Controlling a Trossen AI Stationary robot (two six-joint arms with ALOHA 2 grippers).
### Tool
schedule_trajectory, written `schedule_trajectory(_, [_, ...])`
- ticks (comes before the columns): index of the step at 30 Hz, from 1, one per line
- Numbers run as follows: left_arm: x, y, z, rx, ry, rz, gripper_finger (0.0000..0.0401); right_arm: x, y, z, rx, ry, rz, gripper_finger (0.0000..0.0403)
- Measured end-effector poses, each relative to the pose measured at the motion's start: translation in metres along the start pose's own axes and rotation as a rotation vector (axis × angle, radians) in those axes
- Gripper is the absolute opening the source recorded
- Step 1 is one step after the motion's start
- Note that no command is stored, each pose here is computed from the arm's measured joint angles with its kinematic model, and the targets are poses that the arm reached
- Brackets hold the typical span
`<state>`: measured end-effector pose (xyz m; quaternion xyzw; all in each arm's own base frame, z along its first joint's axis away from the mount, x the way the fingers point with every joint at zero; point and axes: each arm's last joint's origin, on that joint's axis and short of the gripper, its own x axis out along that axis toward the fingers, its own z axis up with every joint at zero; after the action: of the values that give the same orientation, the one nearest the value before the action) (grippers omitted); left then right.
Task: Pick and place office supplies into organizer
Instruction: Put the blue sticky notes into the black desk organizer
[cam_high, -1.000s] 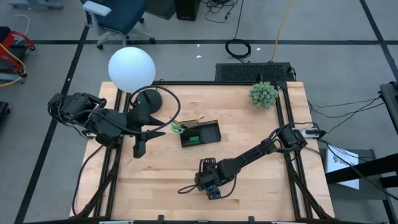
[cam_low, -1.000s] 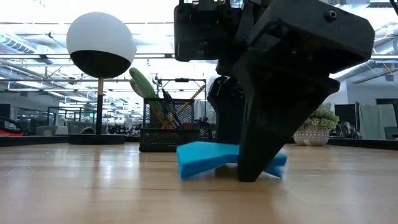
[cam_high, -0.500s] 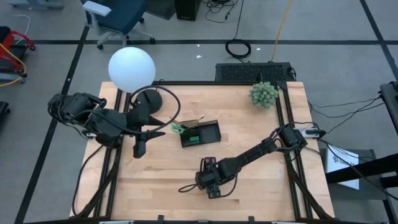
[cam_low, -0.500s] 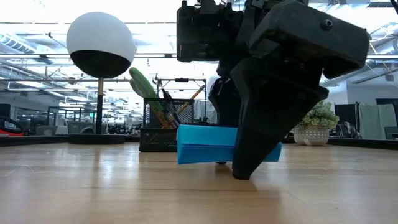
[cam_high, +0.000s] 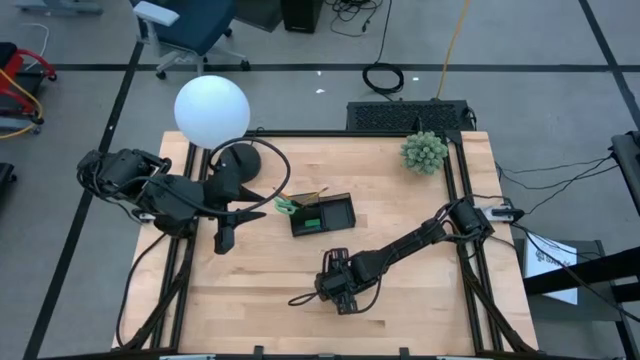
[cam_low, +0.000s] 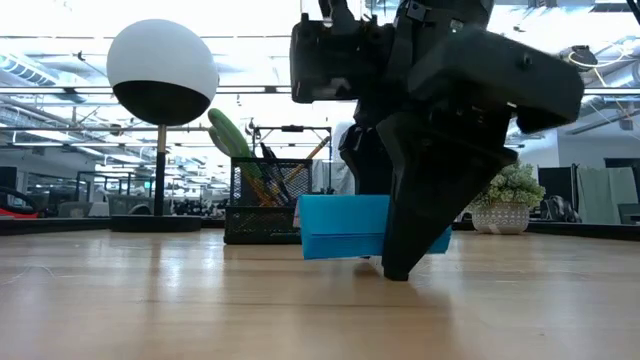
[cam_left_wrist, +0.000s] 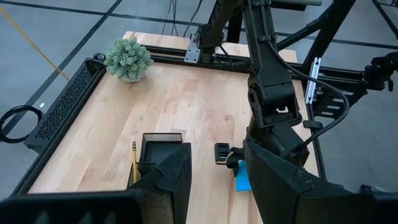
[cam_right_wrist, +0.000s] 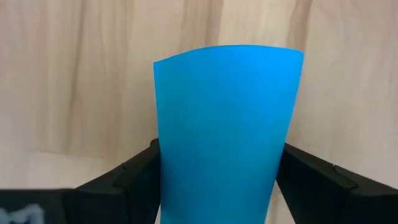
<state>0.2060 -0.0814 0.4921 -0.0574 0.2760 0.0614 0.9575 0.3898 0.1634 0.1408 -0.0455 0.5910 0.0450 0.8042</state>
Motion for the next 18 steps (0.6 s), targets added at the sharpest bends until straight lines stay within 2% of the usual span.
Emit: schedule_trajectory(18, [0.0,0.0,0.0,0.0,0.0,0.0,0.0145,-0.046,-0.025,0.006,0.007,-0.046,-0.01,0.0253])
